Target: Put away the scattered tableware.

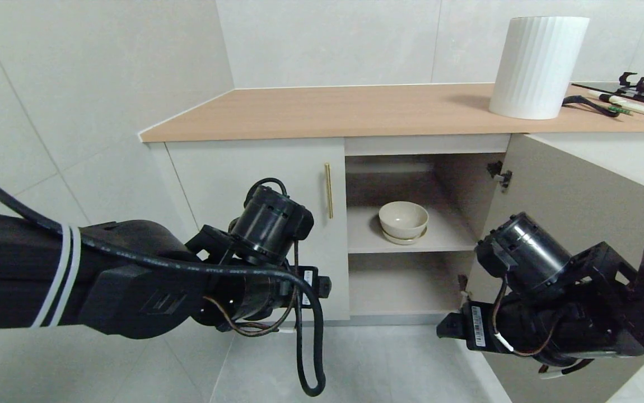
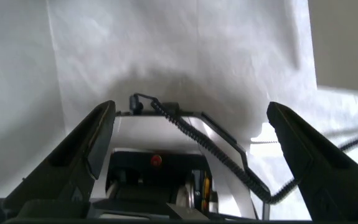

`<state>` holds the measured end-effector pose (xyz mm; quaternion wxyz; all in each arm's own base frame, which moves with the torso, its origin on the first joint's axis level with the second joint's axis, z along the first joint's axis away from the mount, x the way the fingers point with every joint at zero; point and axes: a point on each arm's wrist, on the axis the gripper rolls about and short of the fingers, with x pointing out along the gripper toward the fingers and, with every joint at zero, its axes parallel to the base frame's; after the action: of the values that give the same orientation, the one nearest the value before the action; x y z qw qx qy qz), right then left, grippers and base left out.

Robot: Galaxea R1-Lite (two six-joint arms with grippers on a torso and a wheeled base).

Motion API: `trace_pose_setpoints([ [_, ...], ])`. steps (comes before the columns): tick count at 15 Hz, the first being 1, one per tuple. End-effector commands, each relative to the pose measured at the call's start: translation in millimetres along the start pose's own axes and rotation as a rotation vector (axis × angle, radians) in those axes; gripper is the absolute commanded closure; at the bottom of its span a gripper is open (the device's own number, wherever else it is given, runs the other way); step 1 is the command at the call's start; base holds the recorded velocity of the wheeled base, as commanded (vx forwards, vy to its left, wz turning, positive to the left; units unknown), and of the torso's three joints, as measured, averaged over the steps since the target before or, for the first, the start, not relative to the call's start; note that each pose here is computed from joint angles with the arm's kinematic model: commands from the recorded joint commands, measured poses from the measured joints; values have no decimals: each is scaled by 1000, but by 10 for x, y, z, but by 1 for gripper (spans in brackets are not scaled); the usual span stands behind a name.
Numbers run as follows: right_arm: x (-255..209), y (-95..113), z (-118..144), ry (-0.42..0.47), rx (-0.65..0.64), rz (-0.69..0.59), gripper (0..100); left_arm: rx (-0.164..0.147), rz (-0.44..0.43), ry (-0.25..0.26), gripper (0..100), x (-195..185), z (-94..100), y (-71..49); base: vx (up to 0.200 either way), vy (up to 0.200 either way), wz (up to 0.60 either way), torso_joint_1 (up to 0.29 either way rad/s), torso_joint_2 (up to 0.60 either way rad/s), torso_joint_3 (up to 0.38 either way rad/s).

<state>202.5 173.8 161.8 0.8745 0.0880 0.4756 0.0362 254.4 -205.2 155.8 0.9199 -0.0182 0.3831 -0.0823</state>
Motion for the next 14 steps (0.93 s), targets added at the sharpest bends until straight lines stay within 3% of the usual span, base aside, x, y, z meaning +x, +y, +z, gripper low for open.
trace_pose_setpoints([
  [1, -5, -6, -15, 2, -3, -1, 0, -8, -1, -3, 0, -6, 6, -1, -200, 0, 0, 2, 2, 7],
  [3, -64, -38, -21, -10, -1, 6, 0, -12, 9, -4, 0, 4, 3, -1, -200, 0, 0, 2, 2, 2],
  [12, -429, -224, -75, -32, -38, 12, 0, -13, 36, -22, 0, -1, 10, 5, 0, 0, 0, 0, 0, 0],
  [14, -463, -251, -90, -25, -41, 4, 0, -13, 39, -23, 0, -1, 10, 6, 0, -200, 0, -2, 2, 5],
])
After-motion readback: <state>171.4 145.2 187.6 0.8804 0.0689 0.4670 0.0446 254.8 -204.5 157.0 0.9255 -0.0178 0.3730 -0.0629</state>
